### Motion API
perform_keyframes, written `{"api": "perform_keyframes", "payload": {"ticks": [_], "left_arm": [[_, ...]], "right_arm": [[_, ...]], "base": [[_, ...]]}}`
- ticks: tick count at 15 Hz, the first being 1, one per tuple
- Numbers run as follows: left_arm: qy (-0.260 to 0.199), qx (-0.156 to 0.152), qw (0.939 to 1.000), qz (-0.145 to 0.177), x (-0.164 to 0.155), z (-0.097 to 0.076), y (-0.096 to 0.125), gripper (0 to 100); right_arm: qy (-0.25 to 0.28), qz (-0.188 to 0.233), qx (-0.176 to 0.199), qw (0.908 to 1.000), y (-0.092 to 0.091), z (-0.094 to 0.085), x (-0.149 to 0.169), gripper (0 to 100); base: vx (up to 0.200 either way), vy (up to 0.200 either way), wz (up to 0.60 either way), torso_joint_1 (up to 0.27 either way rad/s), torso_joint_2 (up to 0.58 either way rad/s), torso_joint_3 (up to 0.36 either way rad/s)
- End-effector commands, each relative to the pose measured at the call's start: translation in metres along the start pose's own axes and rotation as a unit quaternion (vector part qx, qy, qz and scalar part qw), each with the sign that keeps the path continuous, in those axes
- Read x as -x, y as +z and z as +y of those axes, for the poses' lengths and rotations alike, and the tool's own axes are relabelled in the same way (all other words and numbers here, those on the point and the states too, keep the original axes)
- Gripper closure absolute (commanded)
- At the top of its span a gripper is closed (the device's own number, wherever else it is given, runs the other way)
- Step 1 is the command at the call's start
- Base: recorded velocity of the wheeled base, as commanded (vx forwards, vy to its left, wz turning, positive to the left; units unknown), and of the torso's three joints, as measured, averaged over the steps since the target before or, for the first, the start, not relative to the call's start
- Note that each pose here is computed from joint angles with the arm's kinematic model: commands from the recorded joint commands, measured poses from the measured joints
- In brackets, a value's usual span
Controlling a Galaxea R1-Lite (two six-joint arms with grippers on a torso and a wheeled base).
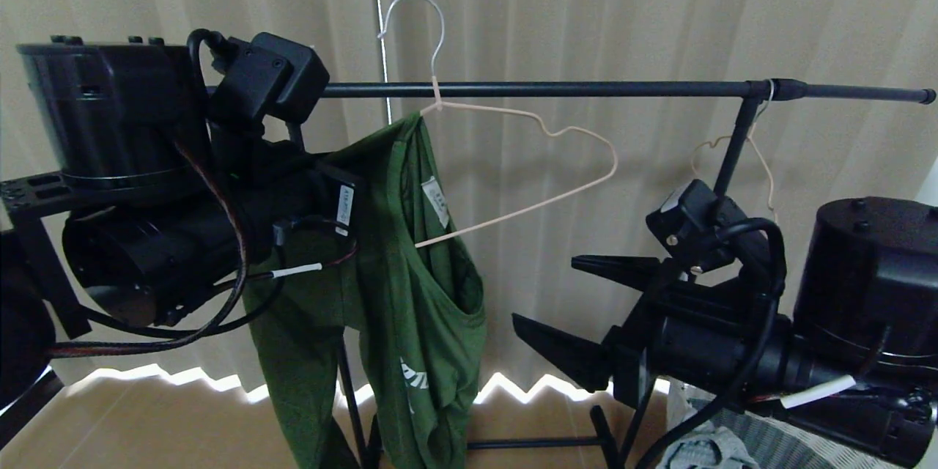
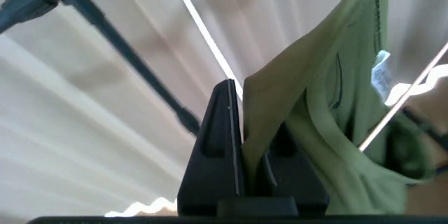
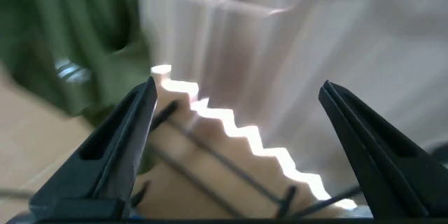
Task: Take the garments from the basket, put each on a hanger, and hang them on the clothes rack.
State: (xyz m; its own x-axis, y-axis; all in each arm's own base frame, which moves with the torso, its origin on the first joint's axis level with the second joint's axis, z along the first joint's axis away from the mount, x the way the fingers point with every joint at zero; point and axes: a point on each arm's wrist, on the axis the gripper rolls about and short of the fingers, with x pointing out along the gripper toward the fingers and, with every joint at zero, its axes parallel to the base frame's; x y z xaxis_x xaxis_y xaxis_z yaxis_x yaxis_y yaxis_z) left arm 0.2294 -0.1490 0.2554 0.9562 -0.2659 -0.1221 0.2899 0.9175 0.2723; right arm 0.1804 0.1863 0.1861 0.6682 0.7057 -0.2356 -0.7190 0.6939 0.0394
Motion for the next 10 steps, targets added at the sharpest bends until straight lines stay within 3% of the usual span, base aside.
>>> {"api": "perform_keyframes", "payload": {"ticks": [1, 10], "left_arm": [[-0.007, 0.007, 0.9999, -0.011, 0.003, -0.003, 0.005, 100], [-0.018, 0.026, 0.9987, -0.041, 0.021, -0.003, 0.019, 100]], "right_arm": [[-0.006, 0.014, 0.0, 0.9999, -0.01, 0.002, -0.026, 0], [-0.056, 0.009, -0.005, 0.9984, -0.021, -0.007, -0.077, 0]], "base": [[0.0, 0.0, 0.0, 0.0, 0.0, 0.0], [0.0, 0.0, 0.0, 0.0, 0.0, 0.0]]}}
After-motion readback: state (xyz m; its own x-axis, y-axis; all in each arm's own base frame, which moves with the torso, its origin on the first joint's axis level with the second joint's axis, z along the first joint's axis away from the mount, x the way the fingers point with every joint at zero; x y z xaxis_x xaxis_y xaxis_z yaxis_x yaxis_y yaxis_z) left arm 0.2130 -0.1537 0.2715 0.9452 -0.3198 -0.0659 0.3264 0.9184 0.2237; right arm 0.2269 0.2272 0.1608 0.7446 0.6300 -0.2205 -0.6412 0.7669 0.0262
